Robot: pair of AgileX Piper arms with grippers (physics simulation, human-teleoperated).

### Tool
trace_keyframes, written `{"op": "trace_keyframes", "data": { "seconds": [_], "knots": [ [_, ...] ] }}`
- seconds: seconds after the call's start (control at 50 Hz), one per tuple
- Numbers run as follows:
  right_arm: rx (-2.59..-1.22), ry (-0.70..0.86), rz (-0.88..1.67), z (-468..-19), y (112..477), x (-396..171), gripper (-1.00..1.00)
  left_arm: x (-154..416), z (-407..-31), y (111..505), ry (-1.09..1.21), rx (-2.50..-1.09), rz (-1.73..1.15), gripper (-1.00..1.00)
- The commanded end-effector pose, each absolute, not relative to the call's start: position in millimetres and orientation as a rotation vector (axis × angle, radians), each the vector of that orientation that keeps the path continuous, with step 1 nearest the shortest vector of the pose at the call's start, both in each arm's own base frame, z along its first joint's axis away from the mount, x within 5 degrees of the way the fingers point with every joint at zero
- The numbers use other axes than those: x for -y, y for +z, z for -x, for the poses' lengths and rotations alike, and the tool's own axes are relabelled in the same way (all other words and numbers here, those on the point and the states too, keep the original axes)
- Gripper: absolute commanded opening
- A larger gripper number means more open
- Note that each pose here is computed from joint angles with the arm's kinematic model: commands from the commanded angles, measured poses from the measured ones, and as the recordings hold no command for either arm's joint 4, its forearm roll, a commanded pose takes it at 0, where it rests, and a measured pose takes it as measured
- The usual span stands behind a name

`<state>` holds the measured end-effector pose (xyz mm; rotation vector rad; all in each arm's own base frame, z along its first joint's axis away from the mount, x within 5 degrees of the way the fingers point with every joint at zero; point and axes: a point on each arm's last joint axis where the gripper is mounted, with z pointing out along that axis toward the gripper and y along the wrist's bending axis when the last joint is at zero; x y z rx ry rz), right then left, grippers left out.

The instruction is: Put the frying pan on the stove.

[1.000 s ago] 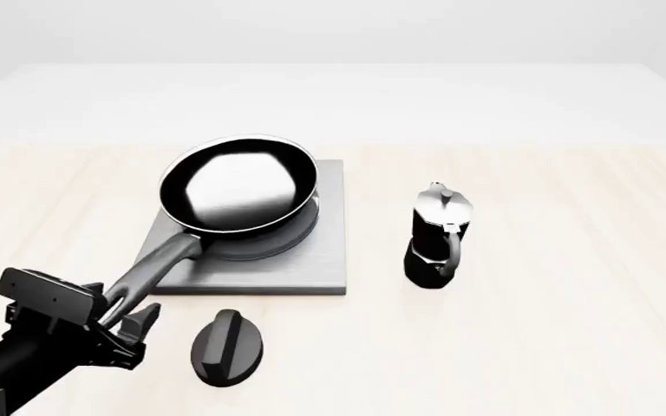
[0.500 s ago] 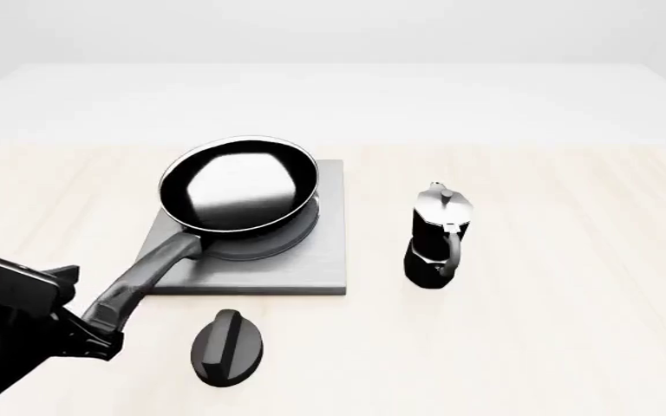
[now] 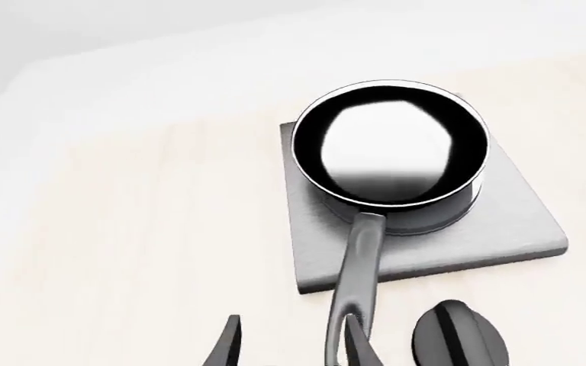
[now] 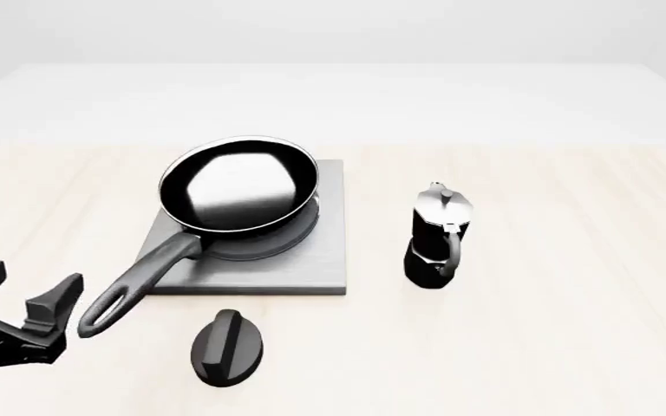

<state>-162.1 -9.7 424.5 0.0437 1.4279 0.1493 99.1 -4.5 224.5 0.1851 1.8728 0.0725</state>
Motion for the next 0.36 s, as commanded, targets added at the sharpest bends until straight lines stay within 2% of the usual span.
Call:
{"op": "trace_keyframes", "data": {
  "seconds": [0.02, 0.3, 0.36],
  "knots": [
    [-1.451, 0.141, -0.038, 156, 422, 9, 1.0, -3, -77, 236, 0.123, -1.805, -0.089, 1.0],
    [-1.44, 0.114, -0.028, 159, 423, 8, 1.0, -11, -54, 250, 0.254, -1.702, 0.061, 1.0],
    [-1.436, 0.107, -0.024, 160, 423, 8, 1.0, -8, -39, 254, 0.231, -1.669, 0.073, 1.0]
  ]
}}
